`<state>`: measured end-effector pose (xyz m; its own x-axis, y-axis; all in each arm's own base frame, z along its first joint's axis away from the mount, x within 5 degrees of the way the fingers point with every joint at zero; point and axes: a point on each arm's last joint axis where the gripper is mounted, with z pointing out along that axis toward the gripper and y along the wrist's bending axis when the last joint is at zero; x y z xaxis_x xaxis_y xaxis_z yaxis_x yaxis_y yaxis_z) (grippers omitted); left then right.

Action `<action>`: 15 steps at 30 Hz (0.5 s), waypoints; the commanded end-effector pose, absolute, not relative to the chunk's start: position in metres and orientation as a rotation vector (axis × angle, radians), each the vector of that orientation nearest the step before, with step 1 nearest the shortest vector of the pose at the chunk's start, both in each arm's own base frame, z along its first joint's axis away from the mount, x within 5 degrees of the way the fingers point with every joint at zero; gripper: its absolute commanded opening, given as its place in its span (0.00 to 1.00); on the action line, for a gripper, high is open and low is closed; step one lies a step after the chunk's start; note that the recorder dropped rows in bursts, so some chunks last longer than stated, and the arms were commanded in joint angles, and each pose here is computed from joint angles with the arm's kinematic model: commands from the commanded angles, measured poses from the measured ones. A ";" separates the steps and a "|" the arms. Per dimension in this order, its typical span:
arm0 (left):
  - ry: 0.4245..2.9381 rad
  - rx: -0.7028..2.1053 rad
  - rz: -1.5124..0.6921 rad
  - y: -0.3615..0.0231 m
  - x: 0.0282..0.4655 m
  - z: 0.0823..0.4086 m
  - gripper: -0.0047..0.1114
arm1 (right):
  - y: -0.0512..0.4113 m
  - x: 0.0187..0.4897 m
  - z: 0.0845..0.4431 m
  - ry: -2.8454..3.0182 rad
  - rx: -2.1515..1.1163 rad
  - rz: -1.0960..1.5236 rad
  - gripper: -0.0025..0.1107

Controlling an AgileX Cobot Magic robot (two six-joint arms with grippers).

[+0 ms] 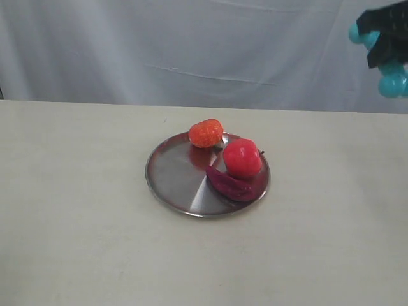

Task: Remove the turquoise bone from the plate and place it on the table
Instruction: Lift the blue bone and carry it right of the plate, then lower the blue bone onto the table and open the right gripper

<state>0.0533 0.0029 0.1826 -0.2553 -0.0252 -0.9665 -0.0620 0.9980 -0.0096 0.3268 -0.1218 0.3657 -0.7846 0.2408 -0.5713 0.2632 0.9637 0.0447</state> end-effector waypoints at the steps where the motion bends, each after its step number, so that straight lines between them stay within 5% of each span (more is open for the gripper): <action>1: 1.825 -0.061 0.025 0.002 0.053 0.182 0.04 | -0.129 0.341 0.309 2.598 0.405 -0.006 0.02; 9: 1.825 -0.061 0.025 0.002 0.053 0.182 0.04 | -0.119 0.378 0.184 2.881 0.446 0.211 0.02; 15: 1.825 -0.061 0.025 0.002 0.053 0.182 0.04 | -0.088 0.406 0.147 2.898 0.441 0.224 0.02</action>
<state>0.0533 0.0029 0.1826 -0.2553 -0.0252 -0.9665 -0.0620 0.9980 -0.0096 0.3974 -0.0914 0.1469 -0.9530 0.2758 -0.1254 0.2520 0.9513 0.1773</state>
